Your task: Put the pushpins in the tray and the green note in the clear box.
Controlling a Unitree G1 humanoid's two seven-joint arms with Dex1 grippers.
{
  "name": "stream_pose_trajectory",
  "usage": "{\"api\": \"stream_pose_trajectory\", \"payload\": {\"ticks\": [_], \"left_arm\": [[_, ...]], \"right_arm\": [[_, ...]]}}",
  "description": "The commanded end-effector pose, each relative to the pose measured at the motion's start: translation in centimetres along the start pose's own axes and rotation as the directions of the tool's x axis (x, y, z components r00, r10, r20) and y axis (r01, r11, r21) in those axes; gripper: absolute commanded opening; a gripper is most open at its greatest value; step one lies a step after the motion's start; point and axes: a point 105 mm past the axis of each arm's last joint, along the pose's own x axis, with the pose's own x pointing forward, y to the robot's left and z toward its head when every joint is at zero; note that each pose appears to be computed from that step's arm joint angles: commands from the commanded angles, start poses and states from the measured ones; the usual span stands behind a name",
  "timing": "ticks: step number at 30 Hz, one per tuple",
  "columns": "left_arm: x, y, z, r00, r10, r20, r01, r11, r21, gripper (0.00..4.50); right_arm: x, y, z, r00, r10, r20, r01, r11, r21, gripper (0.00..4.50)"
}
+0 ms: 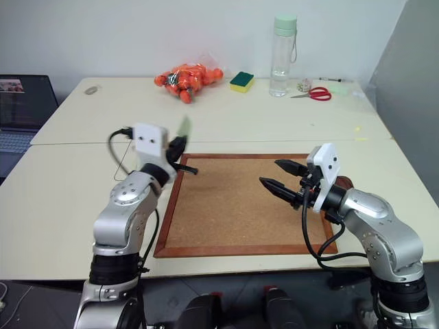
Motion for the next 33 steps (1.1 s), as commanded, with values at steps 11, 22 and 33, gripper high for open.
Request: {"api": "stream_pose_trajectory", "payload": {"ticks": [11, 22, 33], "left_arm": [[-0.5, 4.6, -0.3, 0.962, 0.273, -0.024, -0.274, 0.958, -0.091, 0.77], [-0.2, 2.5, -0.4, 0.989, 0.146, -0.012, -0.146, 0.986, -0.081, 2.83], [-3.5, -5.2, -2.1, 0.974, -0.222, 0.047, 0.225, 0.971, -0.078, 3.69]], "right_arm": [[1.4, 0.0, 1.3, 0.997, 0.037, 0.074, -0.036, 0.999, -0.014, 3.28], [0.9, -0.3, 0.6, 0.998, -0.028, 0.051, 0.028, 0.999, -0.015, 3.28], [-1.8, -5.8, -5.6, 0.796, -0.599, -0.087, 0.588, 0.799, -0.122, 3.28]]}}
